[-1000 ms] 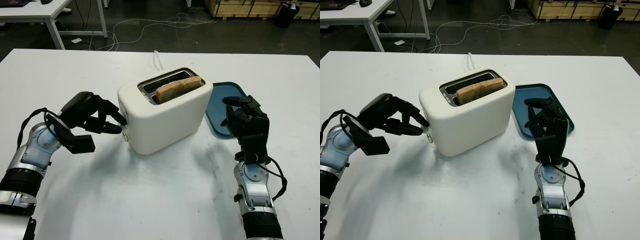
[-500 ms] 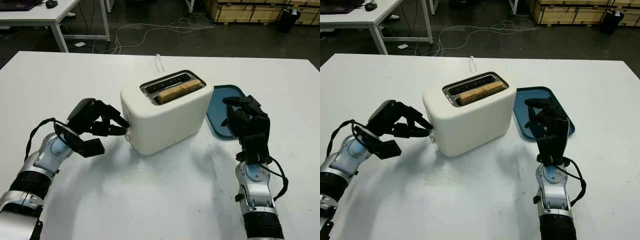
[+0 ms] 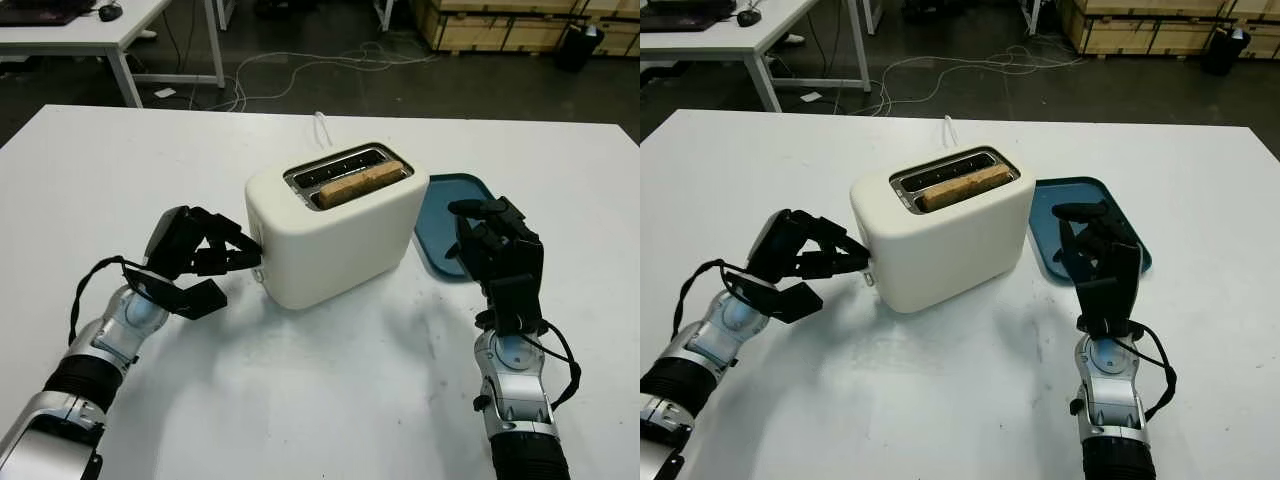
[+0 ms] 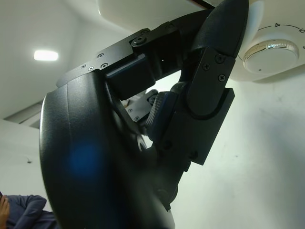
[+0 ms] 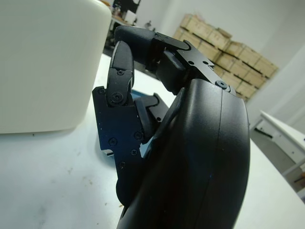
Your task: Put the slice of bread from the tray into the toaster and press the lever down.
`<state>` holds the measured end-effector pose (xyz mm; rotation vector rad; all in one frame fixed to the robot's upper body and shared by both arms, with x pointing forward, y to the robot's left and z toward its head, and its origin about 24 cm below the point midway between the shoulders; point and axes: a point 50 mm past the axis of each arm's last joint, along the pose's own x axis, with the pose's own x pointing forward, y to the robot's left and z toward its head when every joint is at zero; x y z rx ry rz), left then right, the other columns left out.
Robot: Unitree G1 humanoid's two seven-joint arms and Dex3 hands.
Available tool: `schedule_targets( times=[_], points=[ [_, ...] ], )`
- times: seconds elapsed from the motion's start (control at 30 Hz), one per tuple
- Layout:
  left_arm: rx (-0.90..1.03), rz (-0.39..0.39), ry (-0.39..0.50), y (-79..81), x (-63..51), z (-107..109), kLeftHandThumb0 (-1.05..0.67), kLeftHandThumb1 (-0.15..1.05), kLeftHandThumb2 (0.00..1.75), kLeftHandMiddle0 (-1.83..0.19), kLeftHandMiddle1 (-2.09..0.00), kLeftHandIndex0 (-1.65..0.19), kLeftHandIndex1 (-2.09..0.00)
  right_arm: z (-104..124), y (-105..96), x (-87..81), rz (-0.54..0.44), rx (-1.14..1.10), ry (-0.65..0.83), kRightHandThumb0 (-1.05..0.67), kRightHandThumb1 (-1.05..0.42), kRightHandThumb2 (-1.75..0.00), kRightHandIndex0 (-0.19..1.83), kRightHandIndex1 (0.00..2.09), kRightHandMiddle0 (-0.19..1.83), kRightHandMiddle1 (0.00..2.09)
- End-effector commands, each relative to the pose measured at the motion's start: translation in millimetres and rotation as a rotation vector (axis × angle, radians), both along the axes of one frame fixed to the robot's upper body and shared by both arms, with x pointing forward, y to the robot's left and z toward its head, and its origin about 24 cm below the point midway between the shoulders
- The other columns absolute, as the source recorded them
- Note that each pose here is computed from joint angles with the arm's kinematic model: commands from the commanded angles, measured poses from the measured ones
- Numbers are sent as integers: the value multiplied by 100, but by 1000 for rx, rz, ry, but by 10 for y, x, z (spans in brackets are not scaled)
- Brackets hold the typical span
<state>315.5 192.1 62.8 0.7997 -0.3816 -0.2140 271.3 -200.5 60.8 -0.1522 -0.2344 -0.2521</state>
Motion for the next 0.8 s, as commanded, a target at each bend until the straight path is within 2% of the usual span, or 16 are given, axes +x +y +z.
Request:
schedule_targets(
  times=[0.0,0.03,0.13,0.3,0.37,0.43,0.57,0.77],
  points=[
    [384,-52,517,-237,-418,-1085,-83,78,0,-148,-47,-150,0,30,-44,-3,-5,-16,-5,-42,-92,-35,80,175,74,131],
    [399,-52,527,-233,-416,-1097,-84,78,0,-152,-35,-150,0,27,-45,-2,-4,-20,-7,-41,-92,-35,80,175,74,131],
    [406,-59,537,-222,-411,-1100,-85,76,1,-157,-28,-151,0,23,-42,-1,0,-17,-8,-41,-92,-36,80,175,73,132],
    [332,-90,473,-229,-360,-920,-83,72,1,-157,-49,-152,0,35,-28,9,-2,-12,-8,-41,-92,-36,81,175,72,137],
    [275,-116,410,-232,-335,-775,-82,70,2,-157,-58,-152,0,39,-26,14,1,-12,-6,-41,-92,-36,81,175,71,138],
    [198,-147,326,-238,-321,-603,-83,72,1,-150,-77,-153,0,41,-26,17,3,-7,-11,-41,-92,-36,82,175,71,139],
    [-1,-182,157,-238,-309,-224,-89,80,3,-135,-111,-149,0,49,-23,21,6,-6,-13,-41,-92,-36,81,175,72,138],
    [-233,-150,-136,-212,-333,266,-95,91,7,-119,-120,-149,0,58,-18,28,6,-9,-9,-41,-92,-36,81,175,72,137]
  ],
)
